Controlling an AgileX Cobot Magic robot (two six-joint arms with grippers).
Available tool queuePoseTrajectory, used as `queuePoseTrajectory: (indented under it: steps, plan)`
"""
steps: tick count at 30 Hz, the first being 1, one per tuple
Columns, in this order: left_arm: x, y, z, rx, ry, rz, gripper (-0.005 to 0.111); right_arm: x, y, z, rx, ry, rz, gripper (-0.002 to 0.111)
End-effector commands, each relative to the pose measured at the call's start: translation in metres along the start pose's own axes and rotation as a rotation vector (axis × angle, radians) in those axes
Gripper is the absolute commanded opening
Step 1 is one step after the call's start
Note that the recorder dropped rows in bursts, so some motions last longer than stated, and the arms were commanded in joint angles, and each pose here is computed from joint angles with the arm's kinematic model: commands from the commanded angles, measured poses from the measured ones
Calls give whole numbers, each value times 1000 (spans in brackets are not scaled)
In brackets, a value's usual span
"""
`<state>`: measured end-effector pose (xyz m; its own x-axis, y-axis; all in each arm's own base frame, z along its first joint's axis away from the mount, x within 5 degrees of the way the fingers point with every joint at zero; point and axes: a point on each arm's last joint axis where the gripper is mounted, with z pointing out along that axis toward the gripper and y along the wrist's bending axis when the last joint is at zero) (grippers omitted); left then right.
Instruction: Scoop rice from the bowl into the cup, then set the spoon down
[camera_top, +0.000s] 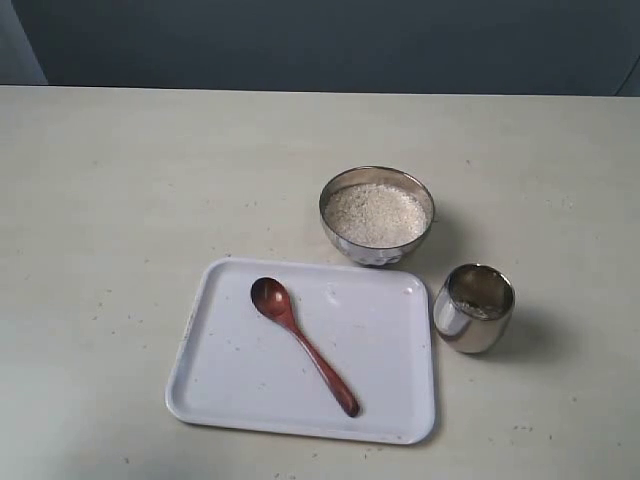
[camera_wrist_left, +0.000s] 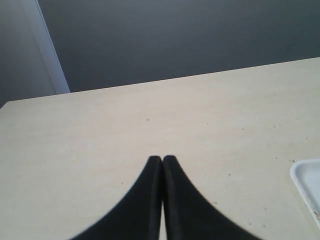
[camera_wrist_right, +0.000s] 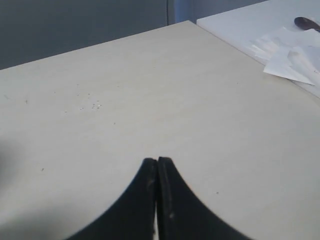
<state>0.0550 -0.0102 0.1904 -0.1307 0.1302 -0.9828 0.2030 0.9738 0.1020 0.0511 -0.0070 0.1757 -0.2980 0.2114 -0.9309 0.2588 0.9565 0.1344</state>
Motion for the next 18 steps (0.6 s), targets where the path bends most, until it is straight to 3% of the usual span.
queuePoseTrajectory:
  steps: [1, 18]
  plan:
    - [-2, 0, -1, 2, -10, -5, 1, -2, -4, 0, 39, -36, -2, 0]
    - [-2, 0, -1, 2, -10, -5, 1, -2, -6, 0, 66, -40, 20, 0]
